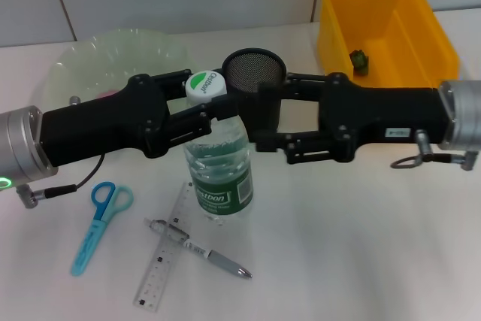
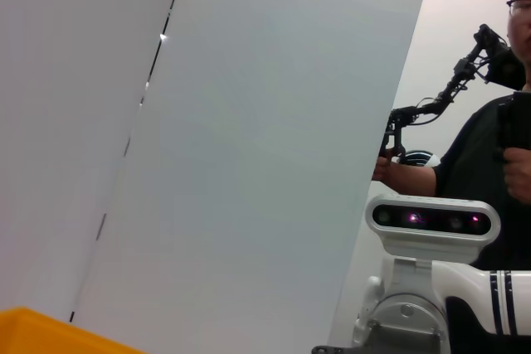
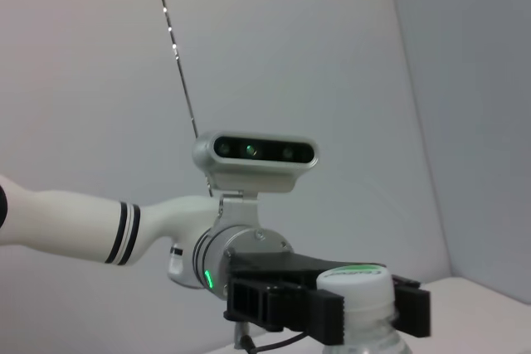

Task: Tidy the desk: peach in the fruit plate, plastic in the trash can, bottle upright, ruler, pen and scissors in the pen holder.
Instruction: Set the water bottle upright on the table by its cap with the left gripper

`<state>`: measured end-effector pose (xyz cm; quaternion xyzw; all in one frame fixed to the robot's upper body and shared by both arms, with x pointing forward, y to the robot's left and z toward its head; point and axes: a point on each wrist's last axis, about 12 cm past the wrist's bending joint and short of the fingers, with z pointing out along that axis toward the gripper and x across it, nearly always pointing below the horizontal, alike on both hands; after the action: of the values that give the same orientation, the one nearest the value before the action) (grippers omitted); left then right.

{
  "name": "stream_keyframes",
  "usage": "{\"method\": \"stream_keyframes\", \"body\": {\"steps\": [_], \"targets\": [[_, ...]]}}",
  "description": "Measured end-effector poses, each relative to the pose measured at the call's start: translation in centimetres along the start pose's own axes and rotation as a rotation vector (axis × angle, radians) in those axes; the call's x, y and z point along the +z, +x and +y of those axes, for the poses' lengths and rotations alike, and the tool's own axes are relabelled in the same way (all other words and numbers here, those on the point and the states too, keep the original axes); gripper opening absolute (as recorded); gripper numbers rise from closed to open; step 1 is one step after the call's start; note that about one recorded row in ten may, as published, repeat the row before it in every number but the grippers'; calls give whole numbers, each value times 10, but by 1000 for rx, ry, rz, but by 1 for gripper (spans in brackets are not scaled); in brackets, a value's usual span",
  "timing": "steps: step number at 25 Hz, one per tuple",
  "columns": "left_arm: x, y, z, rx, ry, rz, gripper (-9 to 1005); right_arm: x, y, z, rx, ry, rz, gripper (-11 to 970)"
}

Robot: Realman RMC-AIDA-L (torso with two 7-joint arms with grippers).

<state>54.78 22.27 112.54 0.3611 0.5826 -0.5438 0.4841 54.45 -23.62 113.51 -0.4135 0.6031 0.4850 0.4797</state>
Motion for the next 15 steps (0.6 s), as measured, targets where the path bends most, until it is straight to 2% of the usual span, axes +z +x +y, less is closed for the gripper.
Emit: {"method": "stream_keyframes", "body": {"steps": [7, 15], "targets": [[-6, -2, 1, 5, -23, -14, 453, -18, 7, 4, 16, 55, -25, 810], [-26, -6, 4, 22, -83, -32, 453, -45, 16, 12, 45, 105, -44, 810]]}}
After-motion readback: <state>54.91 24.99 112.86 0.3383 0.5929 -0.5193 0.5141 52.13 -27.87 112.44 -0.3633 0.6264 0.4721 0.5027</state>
